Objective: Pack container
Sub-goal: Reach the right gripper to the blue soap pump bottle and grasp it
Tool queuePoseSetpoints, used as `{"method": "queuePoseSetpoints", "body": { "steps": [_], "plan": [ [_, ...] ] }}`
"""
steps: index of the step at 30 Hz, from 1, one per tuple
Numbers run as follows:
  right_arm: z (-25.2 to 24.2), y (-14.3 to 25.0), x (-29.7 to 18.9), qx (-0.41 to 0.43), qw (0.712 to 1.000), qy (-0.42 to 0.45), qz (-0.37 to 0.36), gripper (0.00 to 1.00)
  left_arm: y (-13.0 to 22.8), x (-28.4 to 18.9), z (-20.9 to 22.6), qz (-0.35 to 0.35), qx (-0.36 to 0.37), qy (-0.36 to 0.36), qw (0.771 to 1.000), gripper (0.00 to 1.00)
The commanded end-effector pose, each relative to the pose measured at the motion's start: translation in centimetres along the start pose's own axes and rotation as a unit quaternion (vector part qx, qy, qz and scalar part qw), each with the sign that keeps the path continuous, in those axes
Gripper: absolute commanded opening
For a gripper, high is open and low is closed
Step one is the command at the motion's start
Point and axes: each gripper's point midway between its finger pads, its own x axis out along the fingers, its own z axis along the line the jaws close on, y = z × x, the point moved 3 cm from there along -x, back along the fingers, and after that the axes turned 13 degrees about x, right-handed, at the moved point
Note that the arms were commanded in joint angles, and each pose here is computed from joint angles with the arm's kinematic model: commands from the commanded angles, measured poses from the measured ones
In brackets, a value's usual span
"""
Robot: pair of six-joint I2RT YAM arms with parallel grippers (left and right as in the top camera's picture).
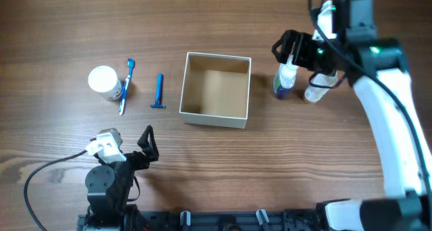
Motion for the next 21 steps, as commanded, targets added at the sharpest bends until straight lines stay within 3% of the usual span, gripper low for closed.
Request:
{"method": "queuePoseSetpoints", "body": {
  "steps": [1, 3, 9, 15, 17, 21],
  "plan": [
    [-2.4, -0.8, 3.5, -0.018, 0.993, 0.118, -0.012, 1.0, -0.1, 0.0, -0.1, -0.003, 0.002, 0.005, 1.0, 1.0],
    [-4.3, -1.6, 4.8, -0.001, 0.982, 0.187, -0.033, 1.0, -0.1, 0.0, -0.1, -0.003, 0.002, 0.005, 1.0, 1.0],
    [-5.4, -0.1, 9.6, -0.003, 0.981, 0.19, 0.036, 0.99, -0.1, 0.0, -0.1, -0.003, 0.002, 0.005, 1.0, 1.0],
    [-5.6, 0.5, 10.8, 0.0, 0.981, 0.184, 0.053, 0.78, -0.1, 0.0, -0.1, -0.003, 0.002, 0.005, 1.0, 1.0],
    [-5.6, 0.5, 10.8, 0.001, 0.982, 0.184, 0.052, 0.66, -0.1, 0.0, -0.1, -0.003, 0.002, 0.005, 1.0, 1.0],
    [-5.4, 1.5, 10.9, -0.002, 0.979, 0.193, 0.067, 0.65, -0.1, 0.0, -0.1, -0.003, 0.002, 0.005, 1.0, 1.0]
  ]
}}
